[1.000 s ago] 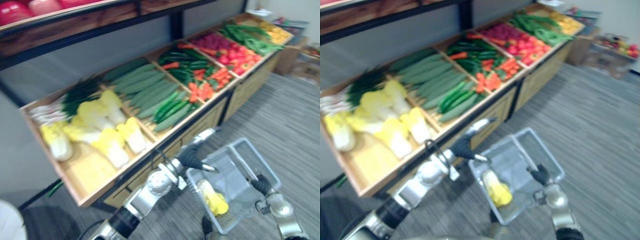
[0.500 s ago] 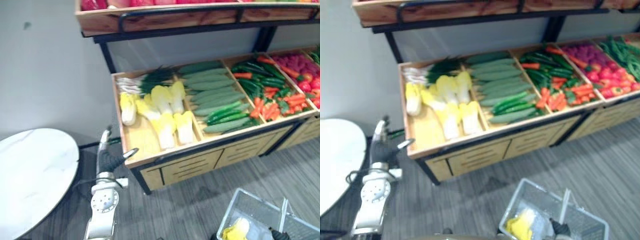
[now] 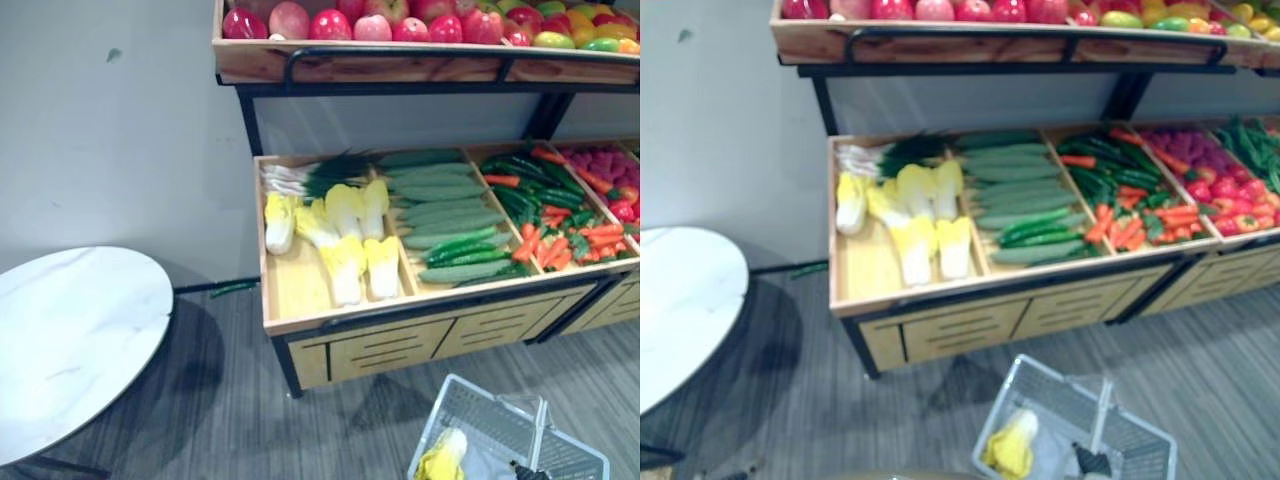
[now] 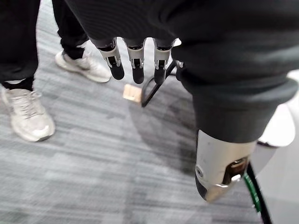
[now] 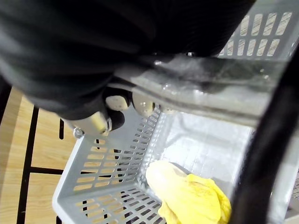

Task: Pick vegetable in the basket

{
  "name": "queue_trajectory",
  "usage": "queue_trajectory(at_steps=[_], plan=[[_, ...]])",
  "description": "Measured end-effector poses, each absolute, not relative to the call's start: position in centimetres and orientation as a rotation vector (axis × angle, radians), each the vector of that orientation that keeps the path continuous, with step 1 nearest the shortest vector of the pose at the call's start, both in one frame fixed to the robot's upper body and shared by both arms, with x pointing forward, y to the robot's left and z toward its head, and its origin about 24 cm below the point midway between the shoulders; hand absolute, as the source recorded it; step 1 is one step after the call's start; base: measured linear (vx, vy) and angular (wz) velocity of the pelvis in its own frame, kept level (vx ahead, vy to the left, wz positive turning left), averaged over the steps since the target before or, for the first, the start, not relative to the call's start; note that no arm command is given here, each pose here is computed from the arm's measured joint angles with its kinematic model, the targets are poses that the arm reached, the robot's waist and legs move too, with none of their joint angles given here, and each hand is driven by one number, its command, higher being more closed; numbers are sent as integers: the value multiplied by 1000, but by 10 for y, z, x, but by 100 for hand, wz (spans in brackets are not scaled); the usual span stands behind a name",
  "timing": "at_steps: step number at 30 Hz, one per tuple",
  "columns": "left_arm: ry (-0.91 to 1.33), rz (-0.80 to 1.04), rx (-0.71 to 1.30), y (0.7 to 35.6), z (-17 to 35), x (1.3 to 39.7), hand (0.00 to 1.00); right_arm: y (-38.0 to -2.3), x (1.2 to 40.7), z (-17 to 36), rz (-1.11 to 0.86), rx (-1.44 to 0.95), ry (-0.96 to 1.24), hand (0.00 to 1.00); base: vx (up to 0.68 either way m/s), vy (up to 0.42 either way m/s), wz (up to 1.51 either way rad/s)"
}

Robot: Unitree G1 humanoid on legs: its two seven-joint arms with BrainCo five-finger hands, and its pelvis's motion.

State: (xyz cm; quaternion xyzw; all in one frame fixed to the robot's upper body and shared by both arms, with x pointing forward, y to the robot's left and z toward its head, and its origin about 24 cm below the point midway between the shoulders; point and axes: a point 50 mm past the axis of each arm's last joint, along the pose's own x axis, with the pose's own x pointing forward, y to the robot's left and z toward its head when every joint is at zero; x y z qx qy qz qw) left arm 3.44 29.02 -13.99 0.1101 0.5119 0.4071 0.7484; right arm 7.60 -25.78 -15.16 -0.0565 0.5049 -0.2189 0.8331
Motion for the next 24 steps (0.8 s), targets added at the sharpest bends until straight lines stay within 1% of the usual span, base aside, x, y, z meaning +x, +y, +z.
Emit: queue_trajectory(at_steps=[3, 5, 6, 9, 16, 24], plan=[[1173, 799, 209, 280, -147, 29, 0, -256, 78, -153, -461, -118, 1078, 100, 29, -3, -21], [1210, 687, 217, 269, -153, 27, 0, -258, 79, -152, -461, -124, 1077, 100, 23, -7, -14], [1219, 634, 230, 264, -155, 28, 0, -259, 79, -152, -458, -131, 1075, 100, 22, -10, -6], [1216, 547, 245, 255, -158, 34, 0, -258, 82, -151, -451, -143, 1070, 100, 14, -19, -8], [1194, 404, 268, 238, -161, 47, 0, -256, 86, -151, -435, -153, 1065, 100, -1, -18, -4], [1180, 328, 276, 227, -163, 50, 0, -256, 93, -150, -431, -150, 1048, 100, -16, -15, -16]])
